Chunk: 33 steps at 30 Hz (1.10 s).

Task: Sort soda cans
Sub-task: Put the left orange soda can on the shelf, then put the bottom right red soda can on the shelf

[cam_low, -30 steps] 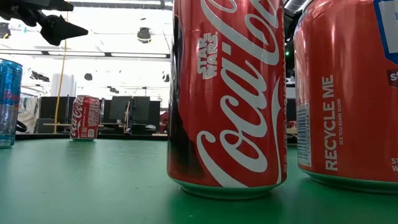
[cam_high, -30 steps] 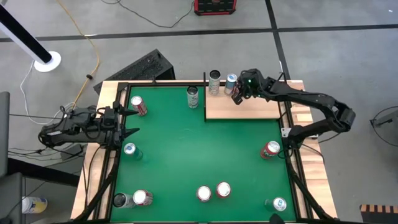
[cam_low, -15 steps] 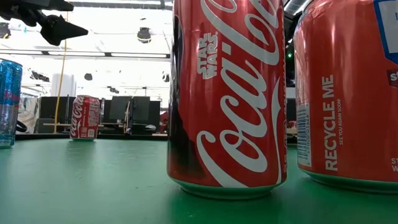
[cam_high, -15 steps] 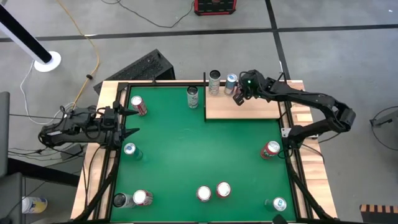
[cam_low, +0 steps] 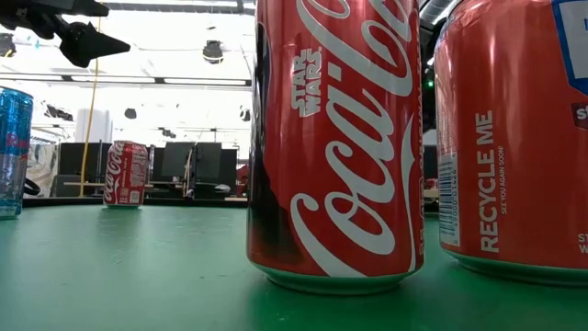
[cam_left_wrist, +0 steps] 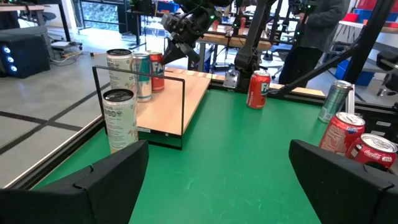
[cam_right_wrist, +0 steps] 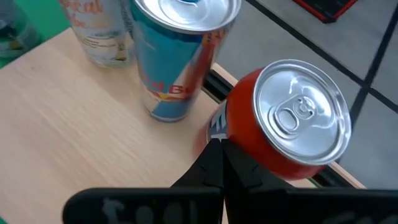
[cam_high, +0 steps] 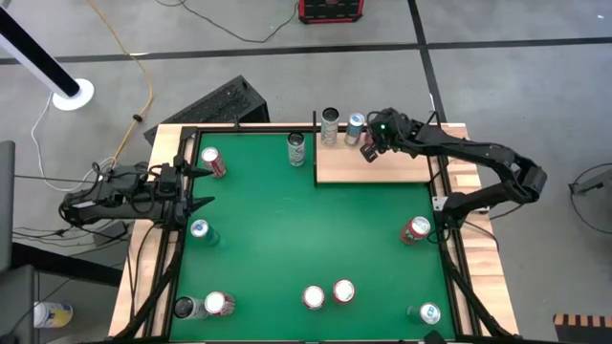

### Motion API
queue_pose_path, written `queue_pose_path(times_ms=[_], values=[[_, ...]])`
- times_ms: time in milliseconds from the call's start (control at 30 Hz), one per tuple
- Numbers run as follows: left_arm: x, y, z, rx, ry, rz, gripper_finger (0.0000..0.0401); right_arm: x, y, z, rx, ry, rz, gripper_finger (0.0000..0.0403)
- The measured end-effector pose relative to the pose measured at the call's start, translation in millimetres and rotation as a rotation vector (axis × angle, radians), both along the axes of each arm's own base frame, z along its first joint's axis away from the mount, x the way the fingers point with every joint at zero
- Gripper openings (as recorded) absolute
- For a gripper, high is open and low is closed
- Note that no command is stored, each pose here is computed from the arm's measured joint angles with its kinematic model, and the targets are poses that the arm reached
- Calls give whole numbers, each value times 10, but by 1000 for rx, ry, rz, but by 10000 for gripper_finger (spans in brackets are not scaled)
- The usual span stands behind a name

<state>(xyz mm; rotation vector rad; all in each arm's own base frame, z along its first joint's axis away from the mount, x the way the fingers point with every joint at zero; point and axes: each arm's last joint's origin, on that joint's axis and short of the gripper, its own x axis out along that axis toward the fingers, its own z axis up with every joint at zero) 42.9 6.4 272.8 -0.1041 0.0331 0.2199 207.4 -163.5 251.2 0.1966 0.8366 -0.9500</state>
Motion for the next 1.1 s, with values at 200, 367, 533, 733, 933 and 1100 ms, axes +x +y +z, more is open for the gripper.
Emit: queue_pose_path(times_ms=[200, 367, 533, 733, 933, 1100], values=[[-1, 0, 0, 0, 0, 0, 373, -11, -2, -3, -11, 18, -17, 16], [-1, 0, 0, 0, 0, 0, 373, -25, 8, -18, 5, 35, -20, 16], [-1, 0, 0, 0, 0, 0, 373, -41, 20, -33, 21, 54, -23, 16], [-1, 0, 0, 0, 0, 0, 373, -59, 23, -41, 15, 80, -45, 17], [-1, 0, 0, 0, 0, 0, 373, -64, 52, -35, 29, 80, -32, 20], [0, 0, 0, 0, 0, 0, 373, -93, 206, 33, 92, 43, 22, 20]])
